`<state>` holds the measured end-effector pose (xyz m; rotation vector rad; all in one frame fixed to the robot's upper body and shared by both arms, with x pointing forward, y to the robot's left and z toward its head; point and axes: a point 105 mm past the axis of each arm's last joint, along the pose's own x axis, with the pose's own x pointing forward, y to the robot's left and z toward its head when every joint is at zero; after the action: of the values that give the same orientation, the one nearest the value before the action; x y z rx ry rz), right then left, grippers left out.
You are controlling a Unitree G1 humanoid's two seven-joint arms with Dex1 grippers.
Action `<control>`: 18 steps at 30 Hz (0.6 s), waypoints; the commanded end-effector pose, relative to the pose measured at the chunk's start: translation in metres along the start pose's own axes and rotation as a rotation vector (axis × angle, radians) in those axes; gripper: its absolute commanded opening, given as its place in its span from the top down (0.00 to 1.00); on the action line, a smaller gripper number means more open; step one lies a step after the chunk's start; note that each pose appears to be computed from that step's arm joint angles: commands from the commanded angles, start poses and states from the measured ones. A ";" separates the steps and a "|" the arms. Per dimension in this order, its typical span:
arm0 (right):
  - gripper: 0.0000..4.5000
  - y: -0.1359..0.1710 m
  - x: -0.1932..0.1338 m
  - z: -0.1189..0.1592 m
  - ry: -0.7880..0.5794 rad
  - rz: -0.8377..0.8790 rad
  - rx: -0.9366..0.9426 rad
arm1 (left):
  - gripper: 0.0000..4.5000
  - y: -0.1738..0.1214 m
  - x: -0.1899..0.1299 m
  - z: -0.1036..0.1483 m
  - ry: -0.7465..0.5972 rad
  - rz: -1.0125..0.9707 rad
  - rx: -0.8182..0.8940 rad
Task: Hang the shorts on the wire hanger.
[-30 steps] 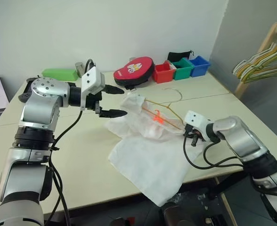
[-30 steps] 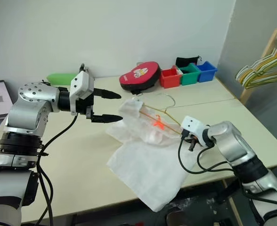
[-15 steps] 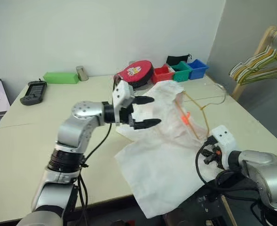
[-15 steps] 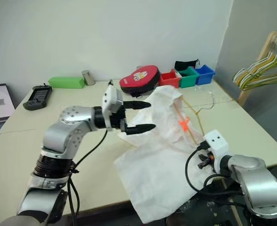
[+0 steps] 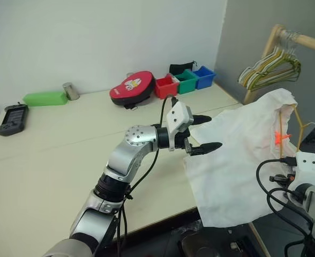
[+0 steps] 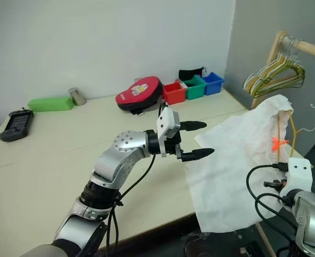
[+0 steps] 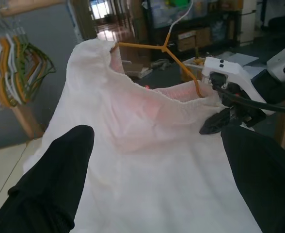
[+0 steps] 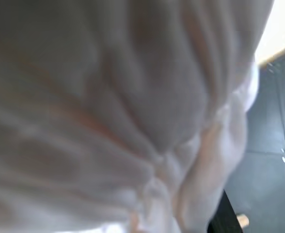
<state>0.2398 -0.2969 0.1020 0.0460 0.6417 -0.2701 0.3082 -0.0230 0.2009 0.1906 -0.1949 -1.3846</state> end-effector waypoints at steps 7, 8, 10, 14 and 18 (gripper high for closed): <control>1.00 -0.067 0.007 0.061 -0.032 -0.197 0.164 | 0.00 0.003 0.045 0.028 -0.116 0.010 0.108; 1.00 -0.069 0.007 0.062 -0.028 -0.202 0.165 | 0.00 0.003 0.046 0.029 -0.121 0.010 0.109; 1.00 -0.081 0.007 0.068 -0.010 -0.221 0.198 | 0.00 0.004 0.052 0.035 -0.142 0.012 0.113; 1.00 -0.099 0.003 0.079 -0.001 -0.244 0.246 | 0.00 0.002 0.058 0.040 -0.163 0.011 0.118; 1.00 -0.108 0.000 0.088 -0.001 -0.258 0.250 | 0.00 0.002 0.058 0.041 -0.172 0.015 0.117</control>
<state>0.2614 -0.4087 0.1646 0.2030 0.6484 -0.6011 0.3105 -0.0821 0.2301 0.1631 -0.3670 -1.3903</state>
